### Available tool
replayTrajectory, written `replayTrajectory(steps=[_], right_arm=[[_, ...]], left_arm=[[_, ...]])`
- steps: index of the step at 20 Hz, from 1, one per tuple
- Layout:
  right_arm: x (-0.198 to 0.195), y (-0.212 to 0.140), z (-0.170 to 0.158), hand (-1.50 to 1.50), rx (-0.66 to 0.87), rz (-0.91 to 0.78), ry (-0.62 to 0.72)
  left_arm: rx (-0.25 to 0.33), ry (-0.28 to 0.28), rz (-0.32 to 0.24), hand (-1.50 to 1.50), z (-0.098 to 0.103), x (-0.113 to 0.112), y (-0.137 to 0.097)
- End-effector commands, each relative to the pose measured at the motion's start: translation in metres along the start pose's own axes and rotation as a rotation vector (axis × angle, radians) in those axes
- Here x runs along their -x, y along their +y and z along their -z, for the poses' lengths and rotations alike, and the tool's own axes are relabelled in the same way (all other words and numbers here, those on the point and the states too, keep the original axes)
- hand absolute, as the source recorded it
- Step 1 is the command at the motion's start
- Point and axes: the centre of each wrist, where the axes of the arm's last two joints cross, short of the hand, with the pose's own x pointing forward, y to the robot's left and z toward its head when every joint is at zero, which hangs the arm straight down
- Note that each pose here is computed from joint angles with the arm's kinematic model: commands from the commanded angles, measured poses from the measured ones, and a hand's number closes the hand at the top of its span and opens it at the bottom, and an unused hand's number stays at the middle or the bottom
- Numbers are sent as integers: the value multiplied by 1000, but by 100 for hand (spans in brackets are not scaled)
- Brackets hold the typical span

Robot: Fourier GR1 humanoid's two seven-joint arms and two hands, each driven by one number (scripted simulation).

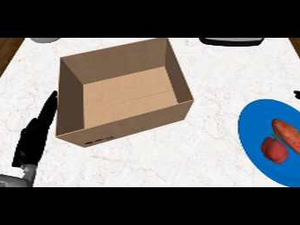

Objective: Pick the sweet potato from the plate and place it in the cardboard box

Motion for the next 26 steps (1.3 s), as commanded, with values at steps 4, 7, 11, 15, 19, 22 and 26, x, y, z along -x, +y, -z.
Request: replayTrajectory(steps=[4,7,11,15,19,22,26], right_arm=[[11,19,20,-150,-113,4,-26],[-1,18,20,-150,-124,4,-11],[17,35,42,-150,-123,-23,21],[24,30,37,-150,-137,-30,34],[40,51,39,-150,-119,-14,34],[33,49,58,-150,-119,-14,26],[29,66,54,-150,-126,-21,22]], left_arm=[[-15,15,-1,0,4,-3,-10],[-21,38,7,0,-13,15,2],[-25,21,-4,0,-18,2,14],[-33,19,-2,0,22,-1,9],[-15,-1,7,0,3,-1,-7],[-23,11,12,0,-8,-3,4],[-26,25,16,0,-16,-1,-3]])
